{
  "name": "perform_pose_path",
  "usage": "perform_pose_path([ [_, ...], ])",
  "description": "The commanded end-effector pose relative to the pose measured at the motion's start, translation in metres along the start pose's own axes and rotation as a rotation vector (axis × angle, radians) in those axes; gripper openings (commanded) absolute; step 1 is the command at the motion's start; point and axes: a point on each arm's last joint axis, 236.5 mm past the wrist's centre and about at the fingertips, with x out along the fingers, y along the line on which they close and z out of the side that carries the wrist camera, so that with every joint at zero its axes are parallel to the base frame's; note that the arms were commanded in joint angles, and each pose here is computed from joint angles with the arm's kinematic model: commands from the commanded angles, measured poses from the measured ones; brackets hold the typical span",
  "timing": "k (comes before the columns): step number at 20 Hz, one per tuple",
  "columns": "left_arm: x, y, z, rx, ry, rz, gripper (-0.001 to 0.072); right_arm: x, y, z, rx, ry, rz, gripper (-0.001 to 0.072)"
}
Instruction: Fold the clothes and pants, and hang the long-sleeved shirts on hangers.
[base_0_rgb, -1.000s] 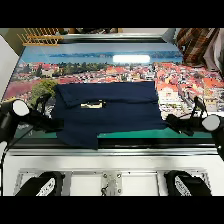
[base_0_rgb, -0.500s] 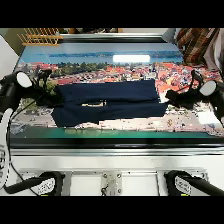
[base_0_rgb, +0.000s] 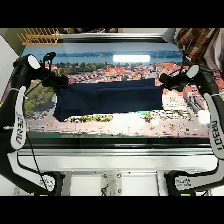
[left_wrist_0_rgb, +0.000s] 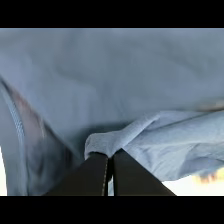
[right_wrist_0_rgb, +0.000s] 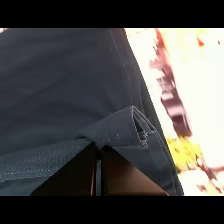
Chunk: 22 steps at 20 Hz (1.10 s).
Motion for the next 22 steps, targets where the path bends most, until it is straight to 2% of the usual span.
perform_pose_path([
  [1, 0.024, 0.006, 0.027, 0.009, -0.022, -0.002, 0.001, 0.032, 0.016, 0.013, -0.002, -0.053, 0.036, 0.0012],
  [6, 0.057, 0.008, 0.031, 0.002, 0.015, -0.013, 0.001, 0.06, 0.027, 0.015, 0.008, -0.086, 0.067, 0.0025],
  [7, 0.06, 0.009, 0.029, 0.001, 0.026, -0.014, 0.0037, 0.062, 0.031, 0.016, 0.029, -0.091, 0.086, 0.0034],
  [8, 0.059, 0.009, 0.031, -0.001, 0.023, -0.014, 0.0358, 0.062, 0.035, 0.017, 0.048, -0.095, 0.107, 0.0213],
  [9, 0.055, 0.008, 0.035, -0.009, 0.006, -0.012, 0.0597, 0.059, 0.039, 0.02, 0.03, -0.097, 0.124, 0.0487],
  [10, 0.045, 0.009, 0.043, -0.018, -0.022, -0.008, 0.0555, 0.052, 0.043, 0.025, -0.007, -0.094, 0.147, 0.0648],
  [14, -0.005, 0.0, 0.056, -0.041, -0.119, -0.02, 0.0551, 0.015, 0.006, 0.03, -0.064, 0.032, 0.13, 0.0649],
  [17, -0.017, -0.03, 0.046, -0.056, -0.132, -0.109, 0.0549, 0.013, -0.055, 0.026, 0.021, 0.119, 0.1, 0.0649],
  [18, -0.015, -0.038, 0.04, -0.057, -0.125, -0.125, 0.0508, 0.018, -0.07, 0.02, 0.051, 0.159, 0.123, 0.0649],
  [19, -0.012, -0.046, 0.033, -0.054, -0.109, -0.138, 0.0202, 0.023, -0.077, 0.015, 0.079, 0.192, 0.165, 0.0649],
  [20, -0.007, -0.051, 0.026, -0.044, -0.088, -0.14, 0.0016, 0.03, -0.08, 0.01, 0.101, 0.221, 0.22, 0.0649],
  [22, 0.004, -0.065, 0.013, -0.025, -0.046, -0.15, 0.001, 0.045, -0.08, 0.001, 0.122, 0.258, 0.296, 0.0649],
])
